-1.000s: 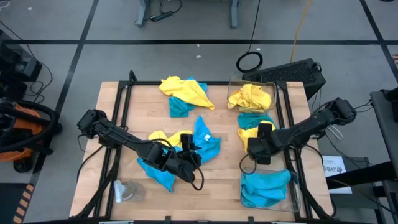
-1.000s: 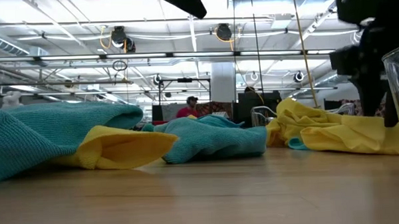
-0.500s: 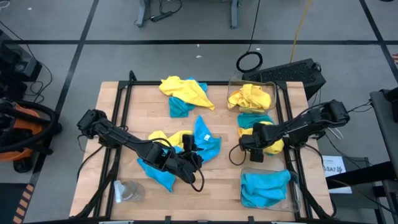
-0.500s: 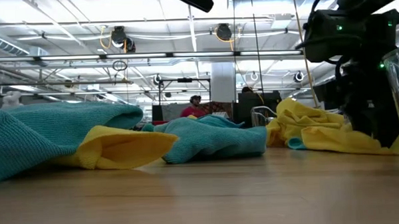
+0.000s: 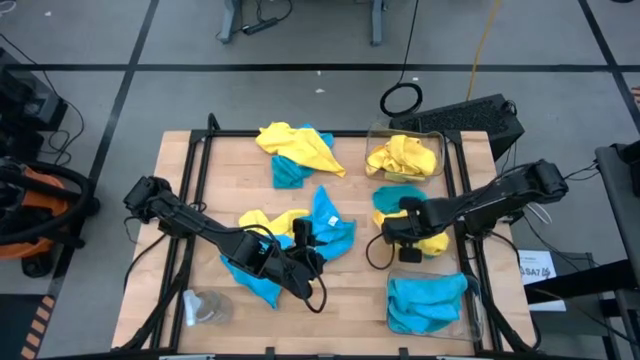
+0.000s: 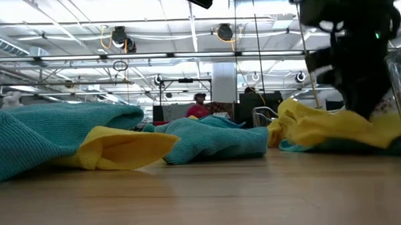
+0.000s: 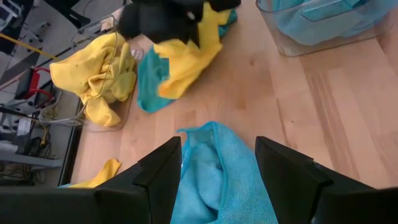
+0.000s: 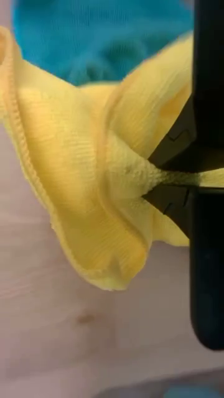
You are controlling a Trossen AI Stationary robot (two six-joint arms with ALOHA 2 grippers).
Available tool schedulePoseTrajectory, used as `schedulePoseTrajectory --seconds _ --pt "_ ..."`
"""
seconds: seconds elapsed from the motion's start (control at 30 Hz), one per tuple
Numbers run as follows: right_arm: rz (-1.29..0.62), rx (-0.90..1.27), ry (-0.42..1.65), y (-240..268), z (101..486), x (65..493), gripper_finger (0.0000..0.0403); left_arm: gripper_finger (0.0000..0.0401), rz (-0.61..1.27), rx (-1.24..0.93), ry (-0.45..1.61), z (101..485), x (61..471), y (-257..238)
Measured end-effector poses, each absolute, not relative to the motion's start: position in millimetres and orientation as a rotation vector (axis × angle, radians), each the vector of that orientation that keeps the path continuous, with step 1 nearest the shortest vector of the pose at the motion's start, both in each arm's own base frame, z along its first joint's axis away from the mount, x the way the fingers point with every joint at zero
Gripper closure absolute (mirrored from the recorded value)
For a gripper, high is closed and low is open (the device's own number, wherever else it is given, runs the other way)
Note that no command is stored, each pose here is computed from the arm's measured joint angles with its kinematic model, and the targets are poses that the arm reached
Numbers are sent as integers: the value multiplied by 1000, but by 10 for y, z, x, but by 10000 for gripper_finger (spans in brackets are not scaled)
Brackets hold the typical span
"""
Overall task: Sort microfiber towel by color & place in baskets
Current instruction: Put the yellow microfiber cloth into the top transparent bin
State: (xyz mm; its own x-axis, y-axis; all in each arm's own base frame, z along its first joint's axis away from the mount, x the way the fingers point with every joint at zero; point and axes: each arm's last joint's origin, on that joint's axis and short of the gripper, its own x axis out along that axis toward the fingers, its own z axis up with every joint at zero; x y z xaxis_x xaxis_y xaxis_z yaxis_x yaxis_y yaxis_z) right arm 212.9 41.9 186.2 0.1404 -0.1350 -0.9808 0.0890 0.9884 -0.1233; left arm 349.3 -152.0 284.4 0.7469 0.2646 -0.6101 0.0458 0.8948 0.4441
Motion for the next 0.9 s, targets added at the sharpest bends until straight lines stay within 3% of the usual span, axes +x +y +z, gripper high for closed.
schedulePoseTrajectory --seconds 0.47,0.77,0.9 --pt "-178 -67 1124 532 3057 2107 398 189 124 458 726 2843 3491 -1519" --pt "-233 0 1128 472 3199 1942 396 189 125 460 730 2840 3488 -1517" --pt "-262 7 1132 466 3194 1931 369 189 125 459 730 2841 3487 -1517"
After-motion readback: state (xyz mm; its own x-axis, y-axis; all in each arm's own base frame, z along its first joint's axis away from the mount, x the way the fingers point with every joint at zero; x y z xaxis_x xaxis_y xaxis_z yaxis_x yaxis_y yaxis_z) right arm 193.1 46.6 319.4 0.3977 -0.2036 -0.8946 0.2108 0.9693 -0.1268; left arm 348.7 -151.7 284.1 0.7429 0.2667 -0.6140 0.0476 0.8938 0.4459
